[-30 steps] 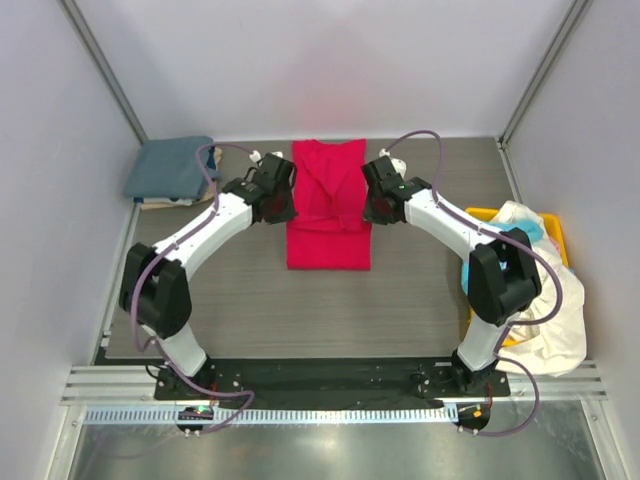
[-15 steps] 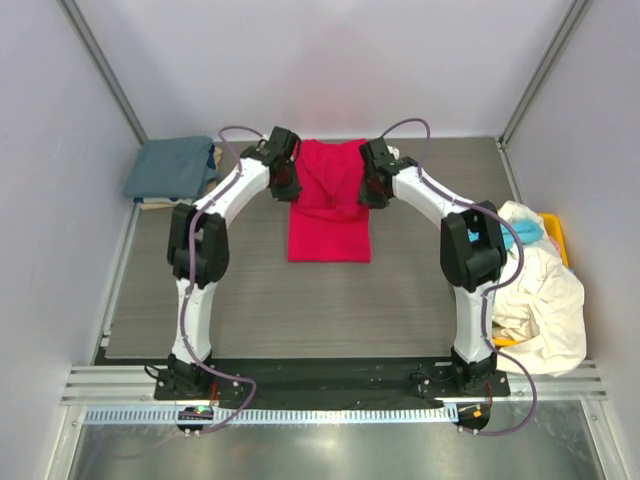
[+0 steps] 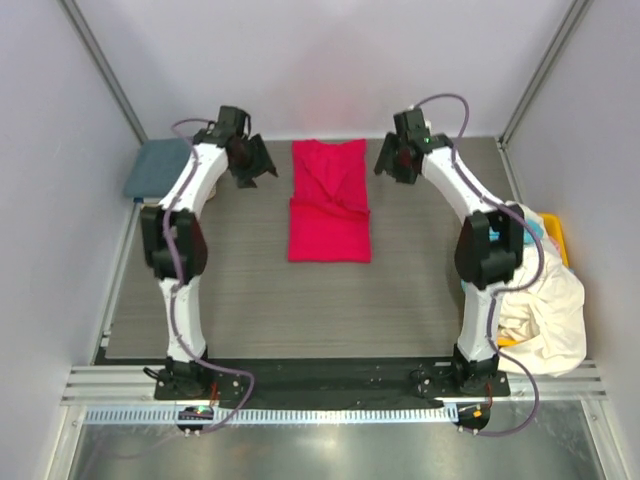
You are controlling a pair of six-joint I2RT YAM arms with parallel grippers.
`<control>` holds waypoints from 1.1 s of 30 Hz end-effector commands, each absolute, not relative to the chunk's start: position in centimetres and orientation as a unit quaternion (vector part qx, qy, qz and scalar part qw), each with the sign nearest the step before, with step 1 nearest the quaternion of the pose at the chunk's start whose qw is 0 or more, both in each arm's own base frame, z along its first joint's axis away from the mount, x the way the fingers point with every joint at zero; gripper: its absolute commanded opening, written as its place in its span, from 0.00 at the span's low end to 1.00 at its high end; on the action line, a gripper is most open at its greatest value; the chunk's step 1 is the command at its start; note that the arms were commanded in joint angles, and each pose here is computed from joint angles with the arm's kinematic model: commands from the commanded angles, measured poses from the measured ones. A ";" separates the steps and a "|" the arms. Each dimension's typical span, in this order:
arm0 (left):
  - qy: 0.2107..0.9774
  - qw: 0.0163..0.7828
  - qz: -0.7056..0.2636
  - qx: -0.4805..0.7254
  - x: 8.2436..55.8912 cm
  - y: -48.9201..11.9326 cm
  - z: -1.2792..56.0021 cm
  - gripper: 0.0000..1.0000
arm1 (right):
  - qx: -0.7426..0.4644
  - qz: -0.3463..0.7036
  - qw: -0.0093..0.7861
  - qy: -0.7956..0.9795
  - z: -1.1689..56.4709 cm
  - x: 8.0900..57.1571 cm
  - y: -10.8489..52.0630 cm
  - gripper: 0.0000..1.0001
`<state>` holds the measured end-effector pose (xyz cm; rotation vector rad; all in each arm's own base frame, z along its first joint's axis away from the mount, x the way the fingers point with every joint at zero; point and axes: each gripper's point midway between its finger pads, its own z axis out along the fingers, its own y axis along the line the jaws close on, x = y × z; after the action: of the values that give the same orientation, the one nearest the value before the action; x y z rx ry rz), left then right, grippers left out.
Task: Fold and stack the t-shirts
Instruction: Fold the tshirt
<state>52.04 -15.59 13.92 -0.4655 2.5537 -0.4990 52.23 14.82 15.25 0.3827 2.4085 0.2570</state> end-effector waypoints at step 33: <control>0.935 0.287 -0.189 -0.087 27.1 -15.1 14.9 0.61 | 0.031 0.063 0.341 0.937 10.1 55.1 25.4 0.56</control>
<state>26.87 -15.21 14.29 -0.2324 2.5351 -0.5004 51.40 26.62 4.67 0.0639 2.5813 0.1681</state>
